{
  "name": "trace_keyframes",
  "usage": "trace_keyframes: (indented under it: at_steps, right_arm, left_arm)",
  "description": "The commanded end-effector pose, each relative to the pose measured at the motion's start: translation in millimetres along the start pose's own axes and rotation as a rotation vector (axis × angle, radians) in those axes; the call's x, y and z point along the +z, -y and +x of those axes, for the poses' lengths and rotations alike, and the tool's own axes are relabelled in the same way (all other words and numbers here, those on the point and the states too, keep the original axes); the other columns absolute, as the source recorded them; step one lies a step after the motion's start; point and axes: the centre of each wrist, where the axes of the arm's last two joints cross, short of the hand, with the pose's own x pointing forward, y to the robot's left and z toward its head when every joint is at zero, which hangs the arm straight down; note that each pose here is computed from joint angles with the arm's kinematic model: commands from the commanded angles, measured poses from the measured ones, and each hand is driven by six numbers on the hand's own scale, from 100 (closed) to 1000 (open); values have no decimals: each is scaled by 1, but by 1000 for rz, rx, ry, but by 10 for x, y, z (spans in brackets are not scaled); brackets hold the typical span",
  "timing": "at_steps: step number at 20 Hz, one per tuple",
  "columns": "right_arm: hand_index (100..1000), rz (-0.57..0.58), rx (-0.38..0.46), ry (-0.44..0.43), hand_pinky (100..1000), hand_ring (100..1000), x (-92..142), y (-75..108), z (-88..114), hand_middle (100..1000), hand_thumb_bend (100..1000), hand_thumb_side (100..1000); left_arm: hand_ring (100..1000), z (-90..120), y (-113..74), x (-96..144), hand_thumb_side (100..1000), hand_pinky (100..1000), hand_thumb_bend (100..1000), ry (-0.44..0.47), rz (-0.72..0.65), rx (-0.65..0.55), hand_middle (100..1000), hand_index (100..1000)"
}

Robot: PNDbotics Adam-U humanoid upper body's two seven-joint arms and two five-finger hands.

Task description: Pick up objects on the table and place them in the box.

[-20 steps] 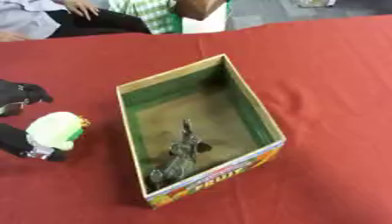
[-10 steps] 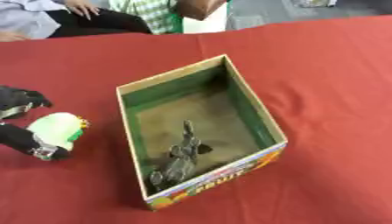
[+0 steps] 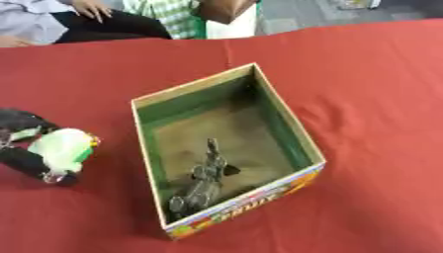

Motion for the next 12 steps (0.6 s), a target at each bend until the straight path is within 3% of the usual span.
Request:
trace_keyframes:
  at_steps: [1,3,4,7,8,10,12]
  right_arm:
    - [873,-12,19,7,952,919,-15,71,30,792,100,1000]
    - [872,-13,17,4,952,919,-10,67,26,792,100,1000]
    - [870,-13,16,2,952,919,-8,65,24,791,100,1000]
    - [868,-13,12,-3,952,919,-1,59,17,791,100,1000]
    - [867,-13,12,-5,952,918,1,58,15,791,100,1000]
    - [865,-14,10,-9,952,917,7,54,10,790,100,1000]
    - [864,-13,9,-13,952,917,14,51,4,789,100,1000]
  left_arm:
    - [764,-46,-85,51,778,565,670,-19,24,-15,760,970]
    - [737,-34,-85,40,739,533,636,-24,24,-18,737,953]
    - [688,-31,-87,37,626,468,525,-30,26,-20,688,908]
    - [660,-12,-100,32,493,425,394,-49,35,-25,664,878]
    - [646,-10,-109,37,385,407,265,-57,41,-25,654,860]
    - [633,-7,-126,58,318,395,179,-74,62,-22,646,841]
    - [623,-5,-142,91,319,386,139,-77,79,-11,638,818]
